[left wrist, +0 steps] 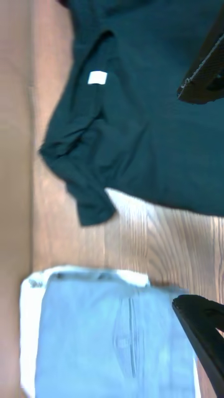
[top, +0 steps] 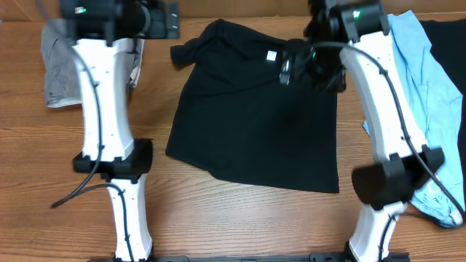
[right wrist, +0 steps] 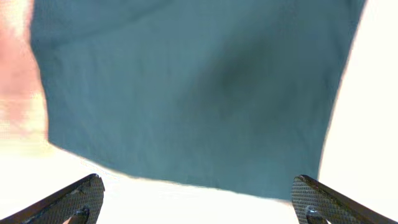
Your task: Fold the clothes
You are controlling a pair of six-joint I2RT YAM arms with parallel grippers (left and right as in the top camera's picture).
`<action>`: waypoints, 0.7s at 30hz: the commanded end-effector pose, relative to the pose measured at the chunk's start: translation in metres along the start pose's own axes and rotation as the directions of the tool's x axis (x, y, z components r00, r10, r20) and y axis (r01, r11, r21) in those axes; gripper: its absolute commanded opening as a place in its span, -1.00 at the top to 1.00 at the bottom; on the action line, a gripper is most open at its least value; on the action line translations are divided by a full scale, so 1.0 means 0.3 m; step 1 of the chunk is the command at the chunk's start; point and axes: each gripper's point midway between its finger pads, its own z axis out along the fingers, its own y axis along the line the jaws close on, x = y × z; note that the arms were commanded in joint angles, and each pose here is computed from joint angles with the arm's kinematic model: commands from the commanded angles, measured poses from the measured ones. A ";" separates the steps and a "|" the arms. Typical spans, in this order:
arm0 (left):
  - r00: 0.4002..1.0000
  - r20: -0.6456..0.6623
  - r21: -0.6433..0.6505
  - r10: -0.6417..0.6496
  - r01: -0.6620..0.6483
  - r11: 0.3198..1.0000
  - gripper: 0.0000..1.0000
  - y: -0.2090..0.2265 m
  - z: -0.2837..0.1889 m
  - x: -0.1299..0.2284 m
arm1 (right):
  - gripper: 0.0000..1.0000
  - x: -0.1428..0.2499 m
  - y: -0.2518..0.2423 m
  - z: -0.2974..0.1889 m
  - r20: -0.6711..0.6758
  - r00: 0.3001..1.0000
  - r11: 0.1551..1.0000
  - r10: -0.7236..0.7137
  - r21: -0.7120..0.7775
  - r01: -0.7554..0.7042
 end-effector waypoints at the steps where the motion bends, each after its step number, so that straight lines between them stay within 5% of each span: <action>1: 0.998 0.060 0.007 -0.006 0.006 1.000 -1.00 0.039 -0.088 -0.029 | -1.00 0.115 -0.052 0.058 -0.045 0.997 0.989 0.067 0.134 -0.060; 9: 0.997 -0.002 -0.013 0.074 -0.074 0.997 -1.00 0.075 -0.032 -0.001 | -1.00 0.342 -0.088 0.349 -0.182 0.974 0.976 0.131 0.196 -0.095; 21: 0.987 -0.115 0.000 0.114 -0.114 0.993 -1.00 0.068 0.148 0.047 | -0.79 0.490 -0.152 0.599 -0.272 0.941 0.974 0.199 0.158 -0.160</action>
